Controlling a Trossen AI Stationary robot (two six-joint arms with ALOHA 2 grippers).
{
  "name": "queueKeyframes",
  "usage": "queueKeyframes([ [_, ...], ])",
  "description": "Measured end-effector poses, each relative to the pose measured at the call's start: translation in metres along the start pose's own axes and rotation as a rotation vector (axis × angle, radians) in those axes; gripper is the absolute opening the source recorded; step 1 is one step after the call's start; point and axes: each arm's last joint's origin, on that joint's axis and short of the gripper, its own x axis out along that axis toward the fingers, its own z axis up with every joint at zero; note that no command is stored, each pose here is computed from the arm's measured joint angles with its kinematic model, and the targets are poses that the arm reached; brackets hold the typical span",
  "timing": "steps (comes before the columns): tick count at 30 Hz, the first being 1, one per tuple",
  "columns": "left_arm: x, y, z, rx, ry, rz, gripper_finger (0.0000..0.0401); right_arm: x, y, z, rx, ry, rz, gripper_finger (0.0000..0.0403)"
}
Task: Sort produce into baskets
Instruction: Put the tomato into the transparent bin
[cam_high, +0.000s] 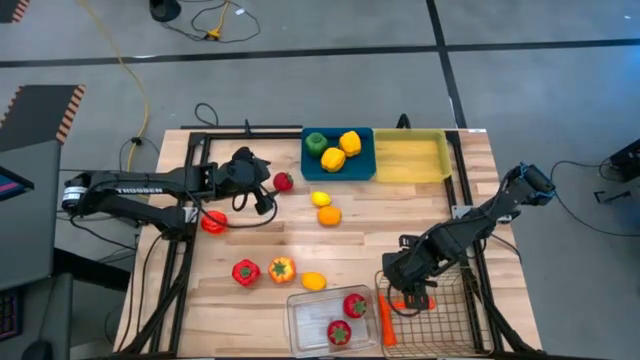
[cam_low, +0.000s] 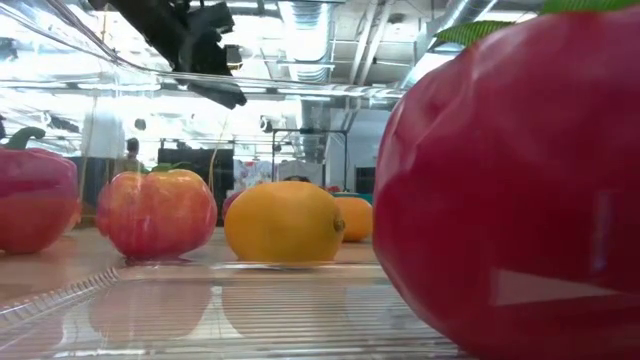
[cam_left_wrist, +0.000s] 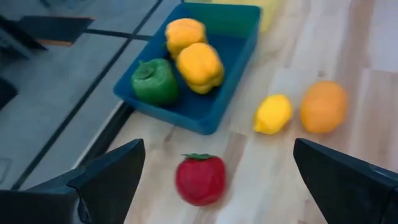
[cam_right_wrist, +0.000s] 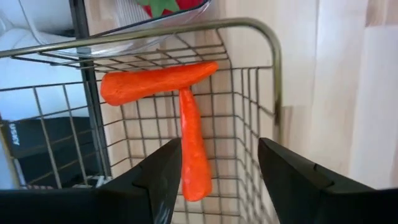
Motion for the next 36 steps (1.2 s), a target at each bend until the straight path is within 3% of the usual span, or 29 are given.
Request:
queueKeyframes([
  [7,0.012,0.024,-0.001,-0.078,0.032,0.064,0.04,-0.002,-0.016,0.011,-0.074,-0.016,-0.012,0.024],
  [12,0.033,0.033,-0.006,-0.089,0.101,0.046,0.04,-0.004,-0.03,0.019,-0.096,-0.03,-0.023,0.024],
  [16,0.055,0.032,-0.014,-0.067,0.176,0.041,0.04,-0.006,-0.041,0.026,-0.073,-0.043,-0.031,0.024],
  [22,0.09,0.024,-0.026,0.067,0.27,0.024,0.04,-0.009,-0.055,0.032,-0.019,-0.056,-0.043,0.024],
  [36,0.137,0.013,-0.051,0.104,0.378,0.017,0.04,-0.011,-0.067,0.038,-0.015,-0.076,-0.05,0.024],
])
